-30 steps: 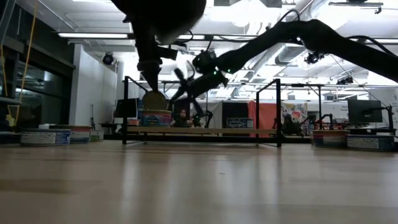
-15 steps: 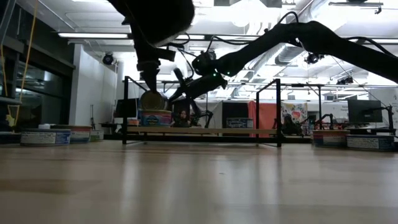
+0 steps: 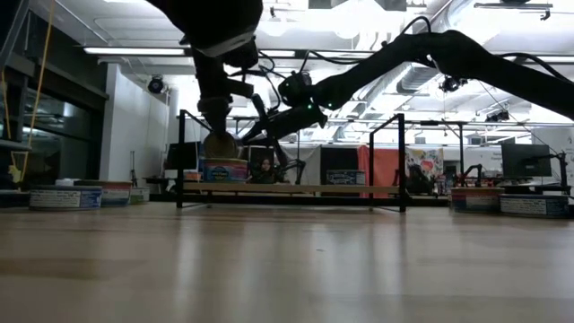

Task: Stack canned seafood by type on shelf
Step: Stack the blue pink tuna can on top of the other blue pink tuna can on the shelf

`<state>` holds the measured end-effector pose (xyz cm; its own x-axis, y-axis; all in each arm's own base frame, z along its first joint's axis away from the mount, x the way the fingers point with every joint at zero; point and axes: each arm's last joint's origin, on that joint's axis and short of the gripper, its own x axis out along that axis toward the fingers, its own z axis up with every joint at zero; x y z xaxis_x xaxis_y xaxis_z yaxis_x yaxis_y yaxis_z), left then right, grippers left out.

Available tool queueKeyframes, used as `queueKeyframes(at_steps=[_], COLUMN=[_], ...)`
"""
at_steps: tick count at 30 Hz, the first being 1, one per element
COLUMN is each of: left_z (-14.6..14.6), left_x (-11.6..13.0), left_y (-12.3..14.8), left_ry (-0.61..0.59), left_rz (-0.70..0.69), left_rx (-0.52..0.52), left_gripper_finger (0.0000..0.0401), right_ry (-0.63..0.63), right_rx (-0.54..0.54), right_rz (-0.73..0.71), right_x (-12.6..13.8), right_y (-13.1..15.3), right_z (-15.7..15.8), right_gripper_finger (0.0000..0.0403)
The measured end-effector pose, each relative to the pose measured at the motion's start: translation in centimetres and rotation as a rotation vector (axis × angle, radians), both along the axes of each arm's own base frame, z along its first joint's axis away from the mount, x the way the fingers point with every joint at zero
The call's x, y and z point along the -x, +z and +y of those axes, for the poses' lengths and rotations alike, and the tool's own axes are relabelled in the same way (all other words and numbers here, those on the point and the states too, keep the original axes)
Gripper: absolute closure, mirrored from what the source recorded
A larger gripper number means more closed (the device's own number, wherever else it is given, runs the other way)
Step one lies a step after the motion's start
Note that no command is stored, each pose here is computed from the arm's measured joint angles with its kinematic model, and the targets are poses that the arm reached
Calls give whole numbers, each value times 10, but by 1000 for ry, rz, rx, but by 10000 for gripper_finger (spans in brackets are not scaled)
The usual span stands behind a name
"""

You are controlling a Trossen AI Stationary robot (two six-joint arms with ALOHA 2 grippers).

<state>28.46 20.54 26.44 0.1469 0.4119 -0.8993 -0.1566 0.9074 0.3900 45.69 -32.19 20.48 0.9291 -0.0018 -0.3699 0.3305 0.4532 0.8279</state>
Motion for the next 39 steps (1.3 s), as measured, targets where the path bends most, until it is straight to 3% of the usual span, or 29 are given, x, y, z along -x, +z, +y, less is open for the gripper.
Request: queueKeyframes(at_steps=[17, 26, 39], left_z=[2, 4, 3], left_x=[0, -2, -3], left_y=[-4, -3, -3], left_ry=[17, 43, 83], left_rz=[15, -23, -45], left_rx=[0, -14, -9], left_gripper_finger=[401, 401, 401], right_ry=[105, 142, 198], right_rx=[9, 60, 59], right_rz=[-87, -134, -130], right_x=[-3, -3, -8], right_y=[7, 26, 24], right_z=[3, 9, 17], right_gripper_finger=[403, 403, 403])
